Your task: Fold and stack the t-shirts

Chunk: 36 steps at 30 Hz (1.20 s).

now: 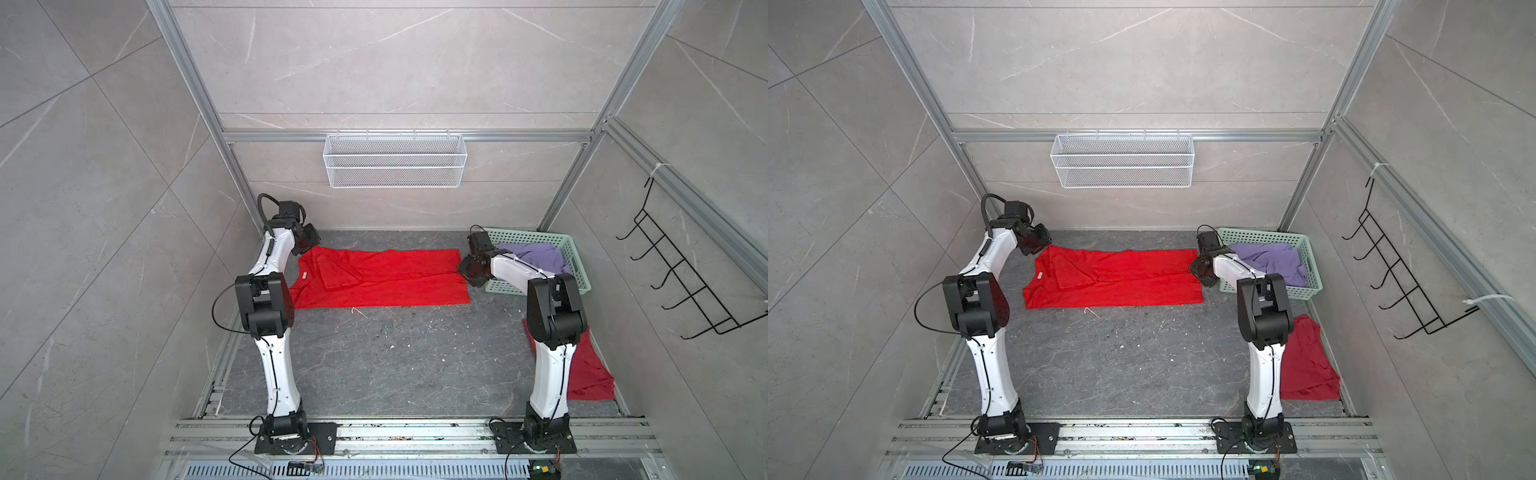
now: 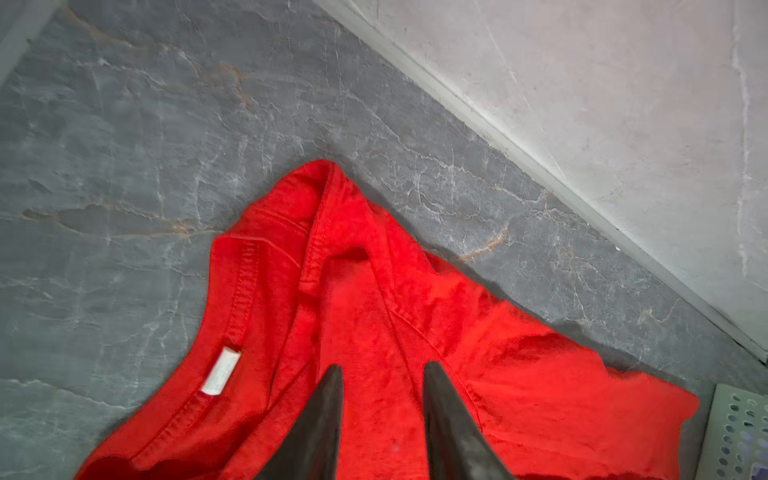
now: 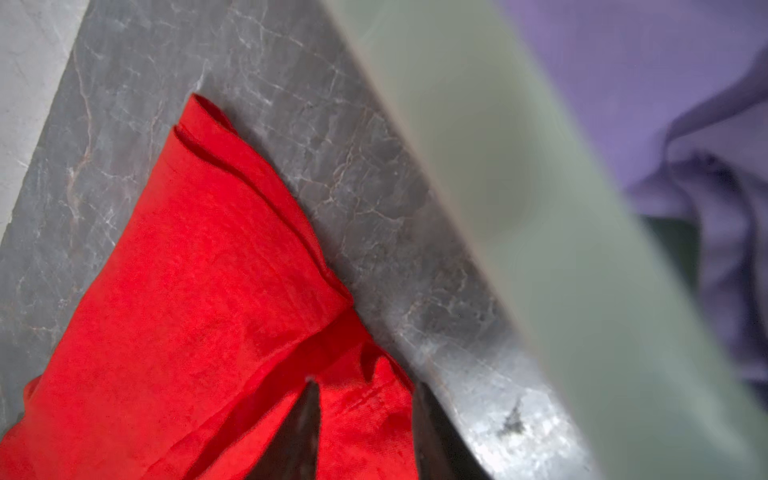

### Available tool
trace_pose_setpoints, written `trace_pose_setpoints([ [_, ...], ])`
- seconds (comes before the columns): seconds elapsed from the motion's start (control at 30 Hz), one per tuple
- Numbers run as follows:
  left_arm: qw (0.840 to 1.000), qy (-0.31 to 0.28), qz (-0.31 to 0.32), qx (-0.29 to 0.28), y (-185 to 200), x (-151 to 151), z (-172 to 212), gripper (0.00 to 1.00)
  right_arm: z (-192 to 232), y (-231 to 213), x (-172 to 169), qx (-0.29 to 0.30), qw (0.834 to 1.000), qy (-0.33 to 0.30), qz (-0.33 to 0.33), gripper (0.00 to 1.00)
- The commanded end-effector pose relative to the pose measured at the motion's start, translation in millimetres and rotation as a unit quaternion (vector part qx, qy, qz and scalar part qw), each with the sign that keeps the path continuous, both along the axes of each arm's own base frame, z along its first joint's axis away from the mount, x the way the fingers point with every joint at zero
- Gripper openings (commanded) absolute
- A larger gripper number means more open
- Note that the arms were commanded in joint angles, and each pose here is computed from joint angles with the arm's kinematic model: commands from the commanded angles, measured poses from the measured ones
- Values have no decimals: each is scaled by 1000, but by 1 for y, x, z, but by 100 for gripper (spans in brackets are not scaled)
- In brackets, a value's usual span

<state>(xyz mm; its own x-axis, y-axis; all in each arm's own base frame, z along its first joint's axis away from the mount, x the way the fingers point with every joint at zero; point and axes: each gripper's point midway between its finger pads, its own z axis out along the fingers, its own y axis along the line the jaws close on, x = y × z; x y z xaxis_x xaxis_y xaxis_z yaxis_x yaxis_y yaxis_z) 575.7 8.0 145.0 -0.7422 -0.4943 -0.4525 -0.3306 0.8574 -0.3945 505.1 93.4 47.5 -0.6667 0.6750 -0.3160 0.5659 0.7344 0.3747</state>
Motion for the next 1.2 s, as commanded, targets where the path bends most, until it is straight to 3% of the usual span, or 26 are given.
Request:
trace_pose_setpoints([
  [0.0,1000,-25,-3,0,8,1,30,41,38,-4,6,-8,999,-47,10,44],
  [0.13,1000,-24,8,9,10,-19,39,42,59,2,0,6,997,-76,26,44],
  [0.27,999,4,25,25,16,-51,25,43,67,12,-12,12,995,-82,49,44],
  [0.4,1000,25,9,4,7,-61,8,43,63,25,-24,23,995,-73,71,44],
  [0.8,997,57,15,-52,-3,-12,-38,43,45,89,-64,76,980,-69,172,47],
  [0.9,997,46,20,-60,-4,1,-36,43,35,91,-65,76,980,-61,171,47],
  [1.17,995,64,28,-74,-10,15,-75,44,10,90,-68,75,984,-32,160,47],
])
